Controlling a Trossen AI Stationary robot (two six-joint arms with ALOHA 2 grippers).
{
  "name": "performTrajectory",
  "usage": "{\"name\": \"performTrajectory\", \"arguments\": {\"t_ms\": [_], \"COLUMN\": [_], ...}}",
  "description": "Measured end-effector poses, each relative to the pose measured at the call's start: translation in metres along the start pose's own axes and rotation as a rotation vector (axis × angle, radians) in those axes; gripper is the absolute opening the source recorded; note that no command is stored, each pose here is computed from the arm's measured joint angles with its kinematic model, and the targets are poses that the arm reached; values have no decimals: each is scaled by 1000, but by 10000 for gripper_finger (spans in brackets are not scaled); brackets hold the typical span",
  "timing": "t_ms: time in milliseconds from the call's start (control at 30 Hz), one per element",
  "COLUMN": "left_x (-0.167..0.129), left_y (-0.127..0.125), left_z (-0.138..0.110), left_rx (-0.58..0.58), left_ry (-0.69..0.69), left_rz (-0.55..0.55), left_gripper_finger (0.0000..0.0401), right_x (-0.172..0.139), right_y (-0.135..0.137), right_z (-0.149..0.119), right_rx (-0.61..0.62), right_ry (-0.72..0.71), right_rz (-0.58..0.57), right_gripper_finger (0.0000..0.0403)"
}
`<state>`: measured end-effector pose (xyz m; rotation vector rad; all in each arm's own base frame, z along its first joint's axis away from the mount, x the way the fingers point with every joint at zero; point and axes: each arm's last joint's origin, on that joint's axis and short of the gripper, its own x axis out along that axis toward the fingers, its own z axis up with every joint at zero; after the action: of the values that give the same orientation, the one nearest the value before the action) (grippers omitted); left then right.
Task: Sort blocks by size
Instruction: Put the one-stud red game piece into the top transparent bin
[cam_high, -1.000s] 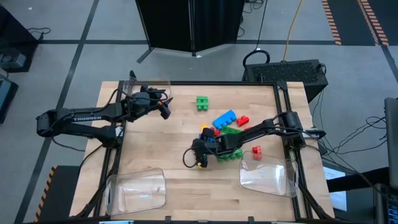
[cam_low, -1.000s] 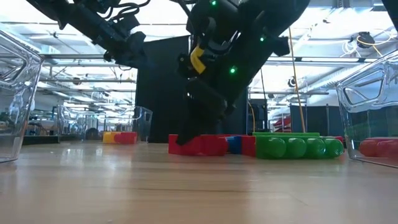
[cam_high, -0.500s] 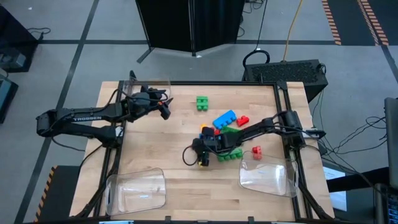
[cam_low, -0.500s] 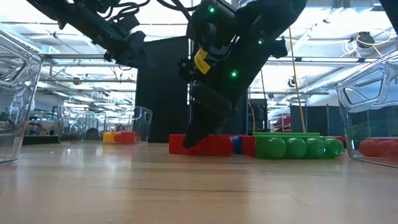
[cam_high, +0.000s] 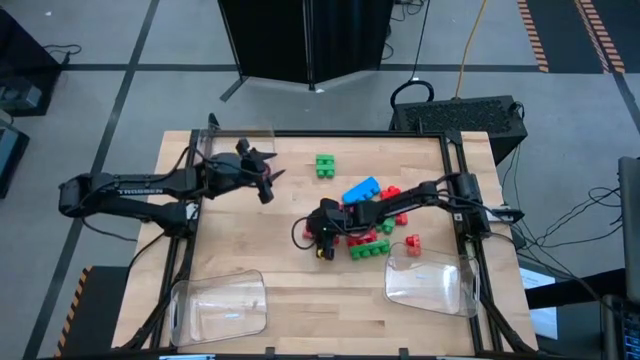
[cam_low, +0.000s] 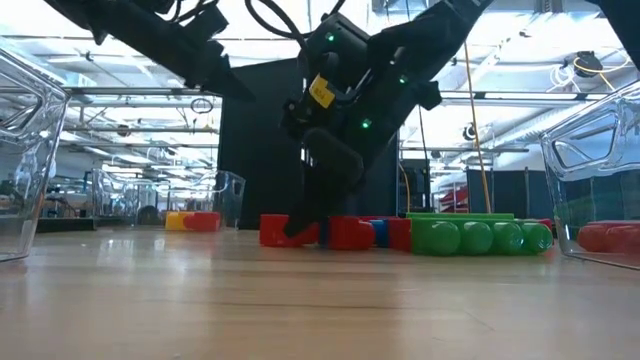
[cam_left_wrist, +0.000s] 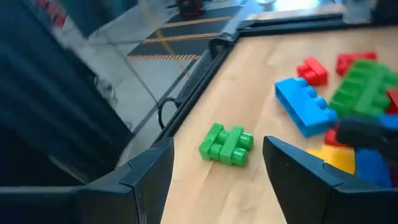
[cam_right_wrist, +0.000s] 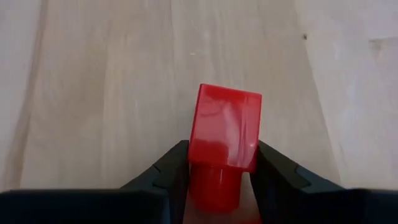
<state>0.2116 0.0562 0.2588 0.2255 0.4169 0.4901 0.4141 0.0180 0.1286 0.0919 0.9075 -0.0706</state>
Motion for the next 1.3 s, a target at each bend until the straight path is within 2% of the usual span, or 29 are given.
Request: {"name": "performTrajectory", "arguments": {"t_ms": [100,300,500,600,967,1067,1300], "left_x": [-3,-10,-21,-26,-31,-28,-18], "left_y": [-8,-28,-51,-60,-73,-75,-83], "left_z": [1,5,7,8,7,5,-2], "left_rx": [124,267,457,515,576,576,595], "left_ry": [-10,-51,-156,-193,-207,-196,-145], "left_rz": [-37,-132,-377,-436,-492,-496,-516], "left_gripper_finger": [247,247,247,247,247,247,247], "right_x": [-2,-13,-24,-36,-76,-80,-80], "right_y": [-3,-13,-30,-39,-56,-55,-55], "right_z": [2,12,21,27,53,58,60], "right_rx": [-7,4,28,36,1,-3,8], "right_ry": [0,-42,-75,-104,-284,-336,-351], "right_rz": [70,200,283,345,475,512,516], "right_gripper_finger": [132,131,131,133,134,134,135]}}
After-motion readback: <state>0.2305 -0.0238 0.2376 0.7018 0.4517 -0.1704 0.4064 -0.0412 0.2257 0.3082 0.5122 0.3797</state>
